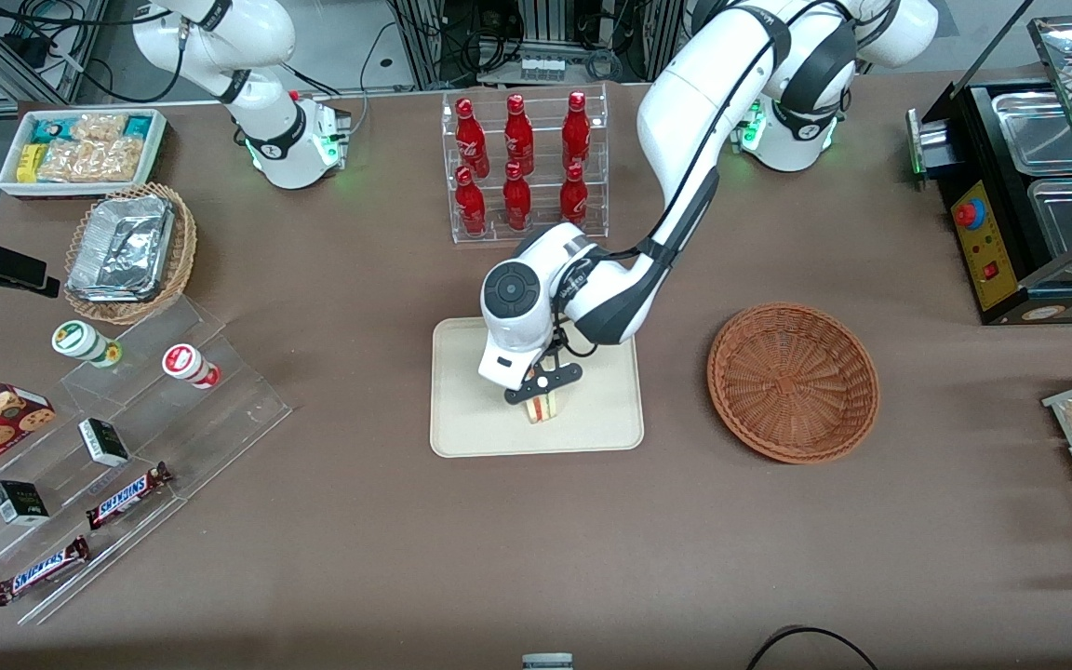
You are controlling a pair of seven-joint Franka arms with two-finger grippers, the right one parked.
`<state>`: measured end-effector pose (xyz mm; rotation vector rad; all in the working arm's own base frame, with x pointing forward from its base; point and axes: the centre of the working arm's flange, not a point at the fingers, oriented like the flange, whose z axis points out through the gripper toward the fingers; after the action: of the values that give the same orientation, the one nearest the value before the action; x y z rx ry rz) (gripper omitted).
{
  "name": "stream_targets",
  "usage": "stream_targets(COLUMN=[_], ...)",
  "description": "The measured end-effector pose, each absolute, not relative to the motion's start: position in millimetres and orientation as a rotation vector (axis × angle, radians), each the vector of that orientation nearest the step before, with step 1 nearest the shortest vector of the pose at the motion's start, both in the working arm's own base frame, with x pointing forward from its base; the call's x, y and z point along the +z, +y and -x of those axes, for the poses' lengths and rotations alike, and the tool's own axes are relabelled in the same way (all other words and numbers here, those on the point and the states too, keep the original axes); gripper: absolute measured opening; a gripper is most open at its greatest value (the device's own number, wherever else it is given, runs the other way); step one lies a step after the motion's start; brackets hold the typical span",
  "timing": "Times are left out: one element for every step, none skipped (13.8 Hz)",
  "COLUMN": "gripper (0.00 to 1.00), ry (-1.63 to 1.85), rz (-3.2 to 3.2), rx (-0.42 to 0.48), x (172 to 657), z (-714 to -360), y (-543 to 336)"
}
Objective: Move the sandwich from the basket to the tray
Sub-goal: 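Open the left gripper to release the sandwich onto the tray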
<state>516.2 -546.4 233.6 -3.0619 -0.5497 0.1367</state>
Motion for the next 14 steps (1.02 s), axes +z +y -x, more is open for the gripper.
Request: stream_targets(gripper=[0.36, 0.47, 0.56, 0.67, 0.76, 0.87, 0.96, 1.0, 1.0, 1.0, 1.0, 1.0, 1.0, 1.0], ry=[-0.551, -0.554, -0.556, -0.559, -0.56, -0.561, -0.563, -0.566, -0.568, -0.57, -0.577, -0.568, -0.506, -0.428], rz=[3.066, 3.071, 3.074, 3.08, 3.088, 3.091, 3.095, 3.104, 3.108, 3.107, 3.103, 3.097, 3.095, 3.096], rx=[0.131, 0.125, 0.119, 0.111, 0.102, 0.097, 0.088, 0.075, 0.065, 0.06, 0.056, 0.058, 0.07, 0.082], x=[236, 240, 245, 252, 260, 272, 287, 305, 324, 343, 361, 376, 386, 393], z=[-518, -519, -521, -523, -524, -525, -526, -527, -527, -526, -527, -531, -536, -543], y=[-547, -548, -548, -549, -549, -549, -549, -548, -546, -542, -537, -527, -515, -503])
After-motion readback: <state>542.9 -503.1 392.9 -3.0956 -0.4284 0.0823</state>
